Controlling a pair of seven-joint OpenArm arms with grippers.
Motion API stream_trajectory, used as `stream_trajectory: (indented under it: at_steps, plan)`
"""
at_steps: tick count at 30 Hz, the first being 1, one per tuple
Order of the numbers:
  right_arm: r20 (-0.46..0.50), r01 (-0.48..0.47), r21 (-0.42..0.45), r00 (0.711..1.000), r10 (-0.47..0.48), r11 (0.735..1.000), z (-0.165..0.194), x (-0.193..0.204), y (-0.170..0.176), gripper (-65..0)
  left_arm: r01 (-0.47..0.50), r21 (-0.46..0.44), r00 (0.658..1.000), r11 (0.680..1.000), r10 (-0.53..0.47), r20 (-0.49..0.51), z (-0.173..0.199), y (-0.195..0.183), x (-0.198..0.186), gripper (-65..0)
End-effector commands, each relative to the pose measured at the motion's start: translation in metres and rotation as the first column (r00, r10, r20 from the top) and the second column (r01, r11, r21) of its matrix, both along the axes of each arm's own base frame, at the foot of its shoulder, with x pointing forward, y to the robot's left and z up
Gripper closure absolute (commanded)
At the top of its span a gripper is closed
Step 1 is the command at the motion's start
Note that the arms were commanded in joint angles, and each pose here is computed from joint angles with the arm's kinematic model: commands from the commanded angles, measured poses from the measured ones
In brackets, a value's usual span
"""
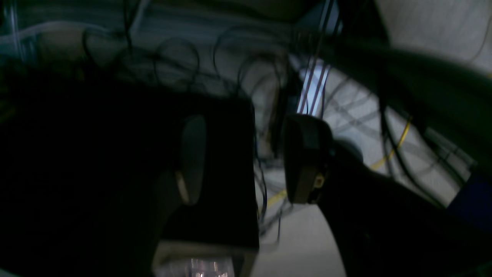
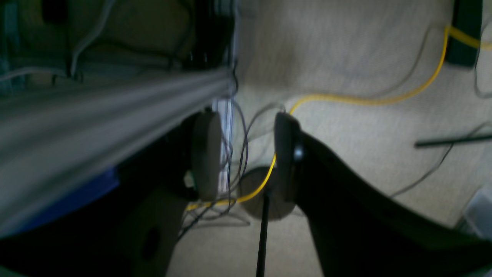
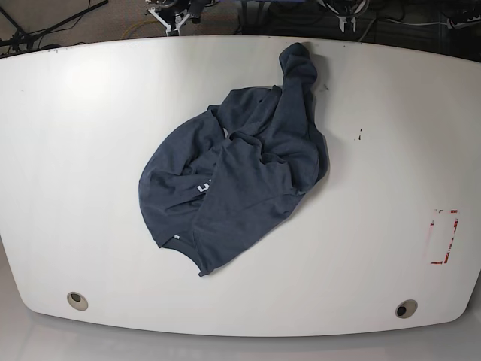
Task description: Fold the T-shirt properly
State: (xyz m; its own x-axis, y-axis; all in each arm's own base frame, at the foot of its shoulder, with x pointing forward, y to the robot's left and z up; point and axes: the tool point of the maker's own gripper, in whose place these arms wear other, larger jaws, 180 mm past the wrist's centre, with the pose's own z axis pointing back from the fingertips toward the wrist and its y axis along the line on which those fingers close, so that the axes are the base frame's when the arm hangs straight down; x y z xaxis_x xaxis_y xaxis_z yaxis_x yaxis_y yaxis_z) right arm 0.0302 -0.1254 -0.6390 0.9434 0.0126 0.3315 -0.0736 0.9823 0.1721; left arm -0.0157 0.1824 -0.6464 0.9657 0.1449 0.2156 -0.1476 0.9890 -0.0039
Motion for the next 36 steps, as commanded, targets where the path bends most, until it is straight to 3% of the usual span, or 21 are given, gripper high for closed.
stream_trajectory:
  at_steps: [1,8,21,30,36]
  plan:
    - [-0.022,0.006,-0.009,1.0,-0.006,1.0,0.0,-0.018,-0.007,-21.9,-0.001,0.021,0.999,1.0,0.0,0.05,0.006,0.007,-0.002,-29.6]
    - [-0.06,0.008,-0.016,0.998,-0.009,1.0,0.001,-0.045,-0.011,-21.9,0.008,0.037,0.994,0.999,-0.012,0.104,0.017,0.011,-0.006,-29.6]
    - [-0.021,-0.04,-0.077,0.999,0.038,0.996,0.028,-0.066,-0.028,-21.9,0.05,0.071,0.979,0.996,-0.063,0.193,0.057,0.016,-0.021,-29.4]
    - [0.048,-0.083,-0.135,0.995,0.09,0.987,0.073,-0.084,-0.043,-21.9,0.1,0.106,0.95,0.989,-0.126,0.284,0.111,0.018,-0.025,-29.7]
    - [0.122,0.006,-0.126,0.993,0.009,0.992,0.106,-0.079,-0.052,-21.9,0.086,0.107,0.931,0.99,-0.119,0.344,0.149,0.019,-0.025,-29.7]
